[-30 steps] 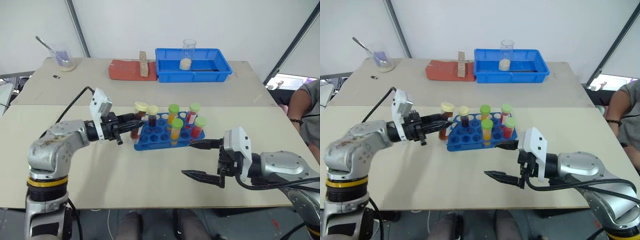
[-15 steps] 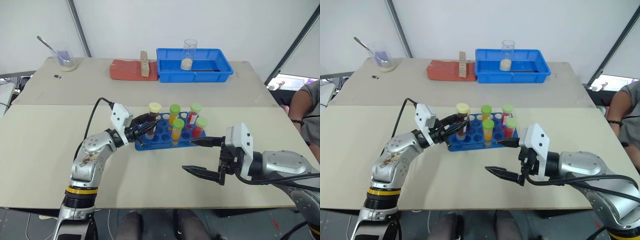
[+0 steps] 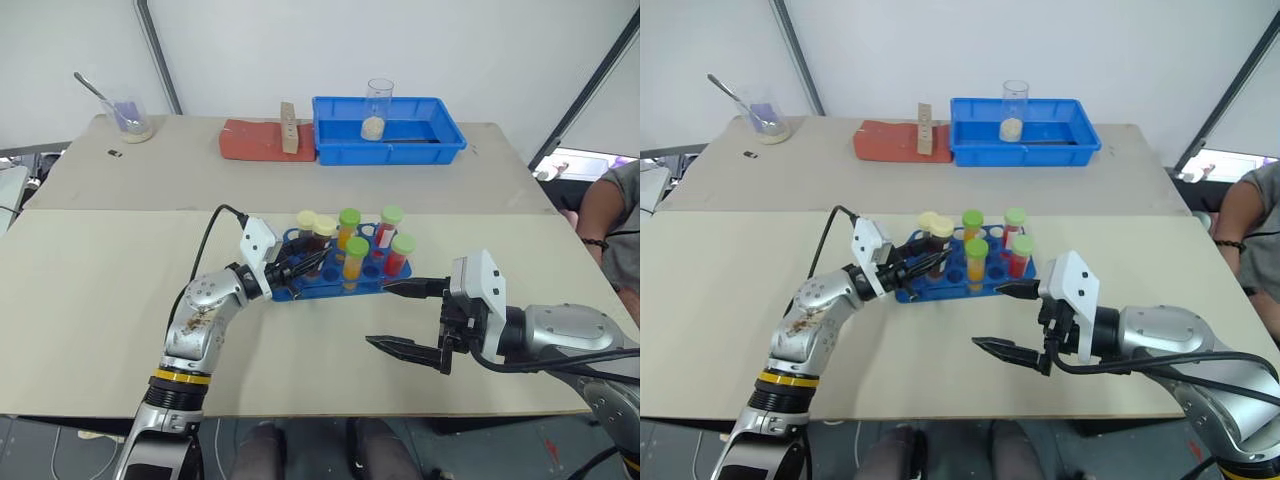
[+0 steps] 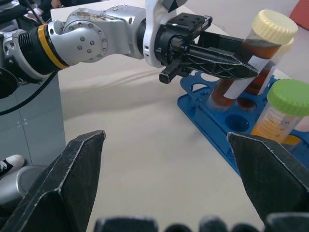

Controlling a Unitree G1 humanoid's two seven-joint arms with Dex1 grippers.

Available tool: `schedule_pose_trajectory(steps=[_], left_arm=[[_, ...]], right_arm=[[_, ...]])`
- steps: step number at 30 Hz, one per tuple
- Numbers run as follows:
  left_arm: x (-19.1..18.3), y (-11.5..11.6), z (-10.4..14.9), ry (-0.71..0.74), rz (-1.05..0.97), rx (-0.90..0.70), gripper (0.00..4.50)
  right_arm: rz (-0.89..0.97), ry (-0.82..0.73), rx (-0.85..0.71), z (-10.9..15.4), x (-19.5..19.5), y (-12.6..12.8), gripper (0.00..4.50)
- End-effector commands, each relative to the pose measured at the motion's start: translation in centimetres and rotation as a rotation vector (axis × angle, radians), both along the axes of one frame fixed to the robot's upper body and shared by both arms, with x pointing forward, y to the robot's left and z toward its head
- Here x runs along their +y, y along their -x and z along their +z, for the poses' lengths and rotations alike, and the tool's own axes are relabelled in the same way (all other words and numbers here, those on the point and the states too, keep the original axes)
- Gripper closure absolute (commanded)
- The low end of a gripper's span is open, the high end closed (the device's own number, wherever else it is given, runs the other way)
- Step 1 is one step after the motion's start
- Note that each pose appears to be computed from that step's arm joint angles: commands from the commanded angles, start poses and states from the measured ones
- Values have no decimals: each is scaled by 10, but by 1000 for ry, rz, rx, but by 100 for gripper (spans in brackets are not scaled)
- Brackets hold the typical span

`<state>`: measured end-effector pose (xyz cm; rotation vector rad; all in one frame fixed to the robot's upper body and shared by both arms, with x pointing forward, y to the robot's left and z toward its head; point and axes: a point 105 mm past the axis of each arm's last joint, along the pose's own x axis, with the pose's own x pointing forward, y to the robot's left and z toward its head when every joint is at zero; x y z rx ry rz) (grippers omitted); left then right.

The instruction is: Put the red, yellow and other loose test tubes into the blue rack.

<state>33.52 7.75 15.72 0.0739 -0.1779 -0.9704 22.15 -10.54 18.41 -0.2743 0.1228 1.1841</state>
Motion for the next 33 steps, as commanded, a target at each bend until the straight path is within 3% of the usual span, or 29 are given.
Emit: schedule_pose_trajectory(steps=[1, 13, 14, 19, 20, 25, 29, 33], left_arm=[[-4, 1, 11, 10, -4, -45, 355], [6, 7, 6, 34, 56, -38, 355], [6, 7, 5, 36, 58, -29, 251], [10, 11, 1, 26, 56, -10, 21], [12, 12, 0, 16, 57, -12, 8], [30, 22, 0, -61, 80, -24, 8], [57, 34, -5, -206, 108, 22, 8], [94, 51, 6, -356, 154, 32, 8]], right_arm=[[10, 13, -30, 5, 1, 4, 0], [13, 11, -40, 7, 2, 1, 0], [14, 11, -41, 8, 2, 1, 0], [8, 6, -39, 9, 2, -2, 0], [3, 1, -39, 10, 1, -2, 0], [-16, -2, -43, 13, -2, -6, 0], [-43, 7, -43, 15, -13, -11, 0], [-67, 79, -77, 18, -38, -19, 0]])
